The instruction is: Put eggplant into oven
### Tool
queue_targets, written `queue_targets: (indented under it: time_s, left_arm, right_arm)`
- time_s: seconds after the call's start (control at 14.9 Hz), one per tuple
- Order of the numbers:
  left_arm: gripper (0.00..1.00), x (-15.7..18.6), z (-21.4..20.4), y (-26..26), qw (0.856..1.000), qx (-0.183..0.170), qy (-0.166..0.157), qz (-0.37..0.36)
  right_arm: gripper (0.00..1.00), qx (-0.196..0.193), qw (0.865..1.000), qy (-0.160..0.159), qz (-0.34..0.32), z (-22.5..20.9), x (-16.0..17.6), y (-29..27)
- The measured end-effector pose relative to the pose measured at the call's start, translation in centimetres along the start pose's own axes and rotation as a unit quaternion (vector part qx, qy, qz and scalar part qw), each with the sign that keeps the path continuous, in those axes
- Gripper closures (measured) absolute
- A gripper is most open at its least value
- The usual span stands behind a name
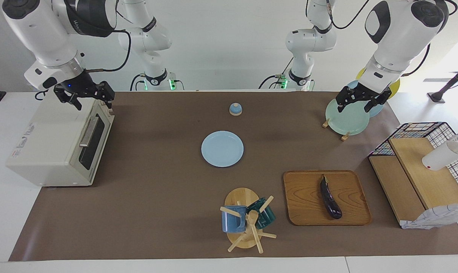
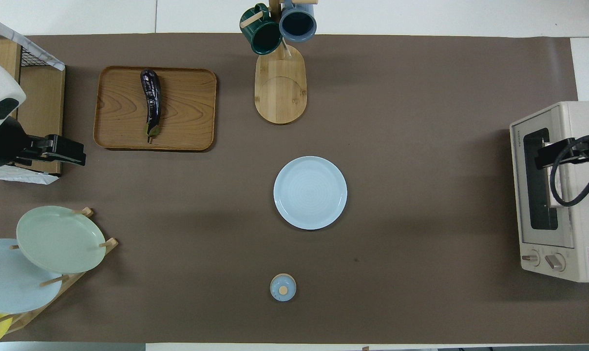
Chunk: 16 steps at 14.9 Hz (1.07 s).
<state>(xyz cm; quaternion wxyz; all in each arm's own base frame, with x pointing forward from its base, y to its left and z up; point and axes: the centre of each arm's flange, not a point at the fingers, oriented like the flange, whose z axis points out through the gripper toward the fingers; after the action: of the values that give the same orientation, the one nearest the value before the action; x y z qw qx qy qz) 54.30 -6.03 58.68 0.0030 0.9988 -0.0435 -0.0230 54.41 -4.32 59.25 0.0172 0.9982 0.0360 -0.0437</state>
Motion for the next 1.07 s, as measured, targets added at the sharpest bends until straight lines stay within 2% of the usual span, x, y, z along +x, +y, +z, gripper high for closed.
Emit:
queue_targets:
  time_s: [0.74,0.94,1.07]
  left_arm:
    - [0.00,0.0,0.0,0.0,1.000,0.000,0.000,0.000]
    - [0.00,0.1,-0.1,0.0,1.000,0.000,0.005,-0.001]
    - [0.00,0.5,-0.2,0.0,1.000,-0.001,0.022,-0.002]
  right_arm:
    - [0.00,0.001,1.000,-0.004,-0.005,0.4,-0.2,-0.2]
    - [0.32,0.003,1.000,-0.010,-0.026,1.7,-0.6,-0.3]
    - [0.51,0.003,0.999,0.003,-0.041,3.1,-0.9,0.1]
